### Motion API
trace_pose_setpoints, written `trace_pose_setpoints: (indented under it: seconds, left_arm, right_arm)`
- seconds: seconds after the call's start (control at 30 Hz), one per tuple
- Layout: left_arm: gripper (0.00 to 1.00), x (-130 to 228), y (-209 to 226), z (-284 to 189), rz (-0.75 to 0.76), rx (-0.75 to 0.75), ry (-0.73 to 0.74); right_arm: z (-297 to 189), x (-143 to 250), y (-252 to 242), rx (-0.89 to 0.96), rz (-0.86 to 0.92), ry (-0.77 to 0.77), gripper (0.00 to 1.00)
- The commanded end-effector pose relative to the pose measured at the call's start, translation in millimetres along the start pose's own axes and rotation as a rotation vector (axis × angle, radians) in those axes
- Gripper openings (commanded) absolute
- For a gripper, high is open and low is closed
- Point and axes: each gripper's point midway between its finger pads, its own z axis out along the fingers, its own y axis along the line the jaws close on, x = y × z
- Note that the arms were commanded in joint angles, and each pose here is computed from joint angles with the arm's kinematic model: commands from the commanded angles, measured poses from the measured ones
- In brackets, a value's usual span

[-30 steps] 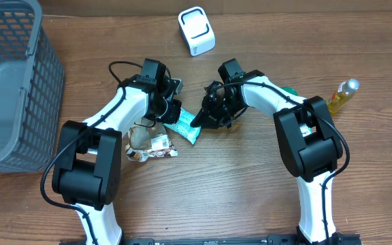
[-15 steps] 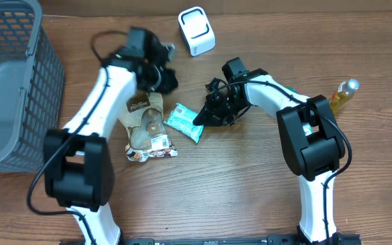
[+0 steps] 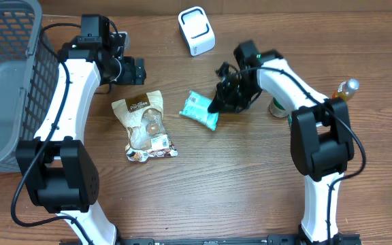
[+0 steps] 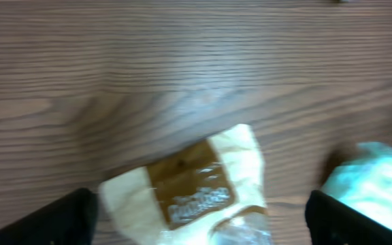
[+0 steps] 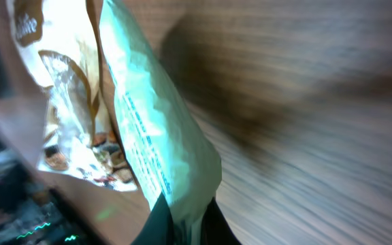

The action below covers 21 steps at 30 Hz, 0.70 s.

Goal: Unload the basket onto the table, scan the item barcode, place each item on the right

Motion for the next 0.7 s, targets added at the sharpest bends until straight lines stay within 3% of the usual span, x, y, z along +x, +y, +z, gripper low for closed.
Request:
trace_pose_setpoints:
  seconds: [0.0,0.33,0.5,0.67]
  left_arm:
    - [1.0,-2.8,18.3,-5.8,-0.006,-0.101,-0.016]
    - [1.0,-2.7,17.8,-5.7,-0.004,-0.101,-0.016]
    - [0.99,-2.7,17.8,-5.7,-0.004,-0.101,-0.016]
    - [1.0,-2.7,17.8,-5.7,-0.004,-0.101,-0.016]
  right_arm:
    - [-66.1,-30.8,14.1,0.247,-0.198,-0.178,0.04]
    - [-175.9,-106.1,34.3,0.915,-0.598,-0.478,0.04]
    - [-193.5,-136.7,49.3,1.062,-0.756,-0.567,0.04]
    - [-216.1,-164.4,52.8,1.202,-0.742,-0.695,0.04]
